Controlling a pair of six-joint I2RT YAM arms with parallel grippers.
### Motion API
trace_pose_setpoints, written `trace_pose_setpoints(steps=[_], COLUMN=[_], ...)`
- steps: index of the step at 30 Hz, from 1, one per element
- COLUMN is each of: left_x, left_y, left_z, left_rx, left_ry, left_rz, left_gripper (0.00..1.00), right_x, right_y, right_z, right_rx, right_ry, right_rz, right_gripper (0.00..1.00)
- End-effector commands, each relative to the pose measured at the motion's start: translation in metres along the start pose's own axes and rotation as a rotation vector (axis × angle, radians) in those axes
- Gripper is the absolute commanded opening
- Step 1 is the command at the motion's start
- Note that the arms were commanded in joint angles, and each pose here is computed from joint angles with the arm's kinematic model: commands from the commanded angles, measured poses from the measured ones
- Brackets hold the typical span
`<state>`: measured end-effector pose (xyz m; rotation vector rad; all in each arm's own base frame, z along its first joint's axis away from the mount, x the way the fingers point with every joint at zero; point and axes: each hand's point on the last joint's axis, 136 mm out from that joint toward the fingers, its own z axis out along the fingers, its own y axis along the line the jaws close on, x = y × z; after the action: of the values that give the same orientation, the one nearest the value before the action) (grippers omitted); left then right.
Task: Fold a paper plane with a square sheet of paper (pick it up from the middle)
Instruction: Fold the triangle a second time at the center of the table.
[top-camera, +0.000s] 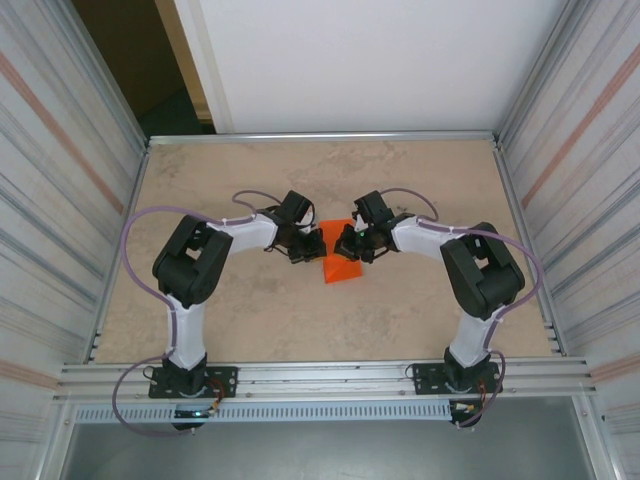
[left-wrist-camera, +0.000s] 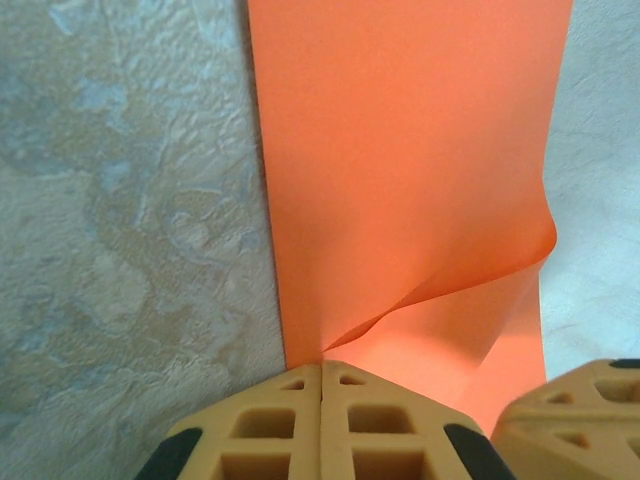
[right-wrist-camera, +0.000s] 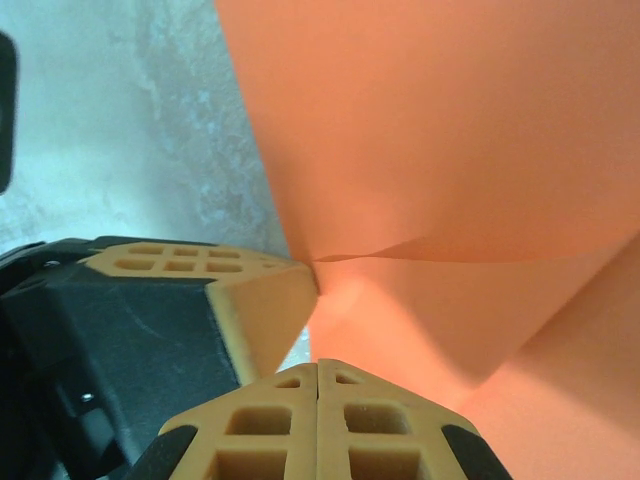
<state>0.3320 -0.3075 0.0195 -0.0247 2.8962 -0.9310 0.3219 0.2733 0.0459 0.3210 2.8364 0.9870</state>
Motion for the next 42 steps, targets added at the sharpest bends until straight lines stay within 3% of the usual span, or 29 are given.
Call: trace_pose_setpoints(steps=[1,13,24,35,42], left_x=[0.018,0.015,-0.013,0.051,0.060], left_y=[0.033,0.021,-0.054,-0.051,-0.038], left_z=[0.013,0.010,-0.035,-0.027,-0.011], left_rx=[-0.122,-0.092,0.116,0.110,0.059], left_ry=[0.066,0.066,-0.030,0.076,0.110], left_rz=[-0.030,-0.014,0.087,0.059,0.056], left_gripper=[0.00,0.00,0.04,0.00,0.00], right_x=[0.001,0.005,0.014,0.015,0.016], right_y=[-0.015,-0.045,-0.074,-0.080,-0.080], right_z=[0.004,0.017,0.025,0.025,0.026], right_rx=[0.059,0.121,0.184,0.197,0.194], right_ry=[0.011,0.032,0.049,0.053,0.057], right_rz=[-0.007,0.037,0.092,0.120,0.122], right_gripper=[0.00,0.00,0.00,0.00,0.00])
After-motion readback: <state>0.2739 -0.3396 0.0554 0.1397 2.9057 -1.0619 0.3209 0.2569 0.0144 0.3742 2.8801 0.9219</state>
